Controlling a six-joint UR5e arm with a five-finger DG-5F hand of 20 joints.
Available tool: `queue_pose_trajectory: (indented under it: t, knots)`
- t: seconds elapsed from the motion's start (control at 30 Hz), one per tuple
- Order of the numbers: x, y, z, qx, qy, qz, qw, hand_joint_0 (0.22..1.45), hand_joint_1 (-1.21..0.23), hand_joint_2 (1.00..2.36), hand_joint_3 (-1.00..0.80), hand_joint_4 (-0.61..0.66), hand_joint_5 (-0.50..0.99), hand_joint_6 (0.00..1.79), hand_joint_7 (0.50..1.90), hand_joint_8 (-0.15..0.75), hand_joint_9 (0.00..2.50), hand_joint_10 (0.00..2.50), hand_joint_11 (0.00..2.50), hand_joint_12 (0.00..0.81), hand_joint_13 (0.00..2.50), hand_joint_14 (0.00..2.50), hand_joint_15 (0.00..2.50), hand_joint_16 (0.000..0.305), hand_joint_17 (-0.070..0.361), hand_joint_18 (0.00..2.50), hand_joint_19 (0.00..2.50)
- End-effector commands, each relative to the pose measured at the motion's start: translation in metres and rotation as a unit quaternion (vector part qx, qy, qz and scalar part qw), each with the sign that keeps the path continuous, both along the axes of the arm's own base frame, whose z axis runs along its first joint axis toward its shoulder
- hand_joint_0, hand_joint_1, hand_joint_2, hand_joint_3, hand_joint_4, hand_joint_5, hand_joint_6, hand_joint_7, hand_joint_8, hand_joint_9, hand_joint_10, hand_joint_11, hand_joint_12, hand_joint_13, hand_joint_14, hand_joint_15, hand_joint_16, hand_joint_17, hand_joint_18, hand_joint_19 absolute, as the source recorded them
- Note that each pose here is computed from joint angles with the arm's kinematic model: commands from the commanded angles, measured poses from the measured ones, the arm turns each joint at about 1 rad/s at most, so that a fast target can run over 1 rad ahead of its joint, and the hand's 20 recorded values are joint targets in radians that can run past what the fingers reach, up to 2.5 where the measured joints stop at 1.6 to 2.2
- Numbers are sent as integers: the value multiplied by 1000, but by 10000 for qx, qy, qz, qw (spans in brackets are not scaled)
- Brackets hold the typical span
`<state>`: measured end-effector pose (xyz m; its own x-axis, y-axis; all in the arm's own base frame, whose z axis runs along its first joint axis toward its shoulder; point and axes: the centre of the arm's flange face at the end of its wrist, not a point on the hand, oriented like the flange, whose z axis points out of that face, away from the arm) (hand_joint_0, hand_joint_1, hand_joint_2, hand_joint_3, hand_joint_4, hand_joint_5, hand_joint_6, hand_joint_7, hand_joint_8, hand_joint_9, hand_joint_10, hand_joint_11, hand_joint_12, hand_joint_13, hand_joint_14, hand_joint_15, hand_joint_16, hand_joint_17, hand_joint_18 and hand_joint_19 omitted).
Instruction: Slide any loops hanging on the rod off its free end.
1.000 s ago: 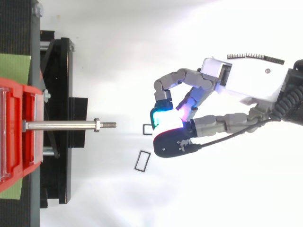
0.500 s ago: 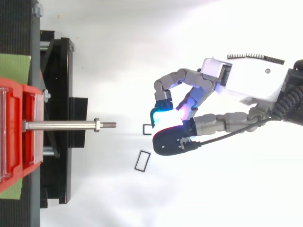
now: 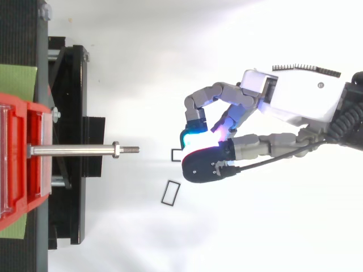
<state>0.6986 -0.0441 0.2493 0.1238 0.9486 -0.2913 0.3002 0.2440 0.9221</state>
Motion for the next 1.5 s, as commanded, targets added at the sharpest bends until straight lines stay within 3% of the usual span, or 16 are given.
queue_pose_trajectory:
  t: [0.0, 0.2, 0.73, 0.87, 1.03, 1.13, 1.47]
  knots:
    - [0, 0, 0, 0, 0, 0, 10000, 594, -586, 1024, -144, 222, -166, 841, 1525, 326, 1206, 10, 1194, 288, 965, 18, 619, 44, 98, 768, 471]
    - [-1, 0, 0, -4, 23, 0, 10000, 597, -635, 1027, -60, 188, -166, 847, 1558, 329, 1198, 11, 1194, 285, 965, 18, 614, 44, 98, 774, 470]
    - [0, 0, -1, -20, 21, 21, 10000, 606, -644, 1026, -65, 147, -171, 856, 1548, 331, 1123, 12, 1106, 306, 887, 18, 552, 44, 99, 765, 447]
    - [3, 1, 0, 3, -84, 35, 10000, 628, -677, 1026, -69, 99, -186, 870, 1526, 321, 1090, 11, 1090, 308, 881, 18, 560, 44, 99, 755, 434]
    - [10, 2, 3, 36, -441, 27, 9990, 651, -696, 1025, -122, 101, -195, 874, 1500, 321, 1075, 11, 1077, 311, 888, 18, 569, 43, 97, 749, 426]
    - [13, 3, 4, 13, -552, 35, 9985, 677, -718, 1025, -157, 109, -198, 871, 1586, 316, 1071, 11, 1073, 310, 901, 19, 584, 43, 96, 749, 428]
    - [15, 3, 6, -310, -558, 111, 9979, 701, -688, 1023, -216, 98, -207, 884, 1593, 315, 1089, 11, 1100, 295, 935, 18, 597, 41, 93, 745, 421]
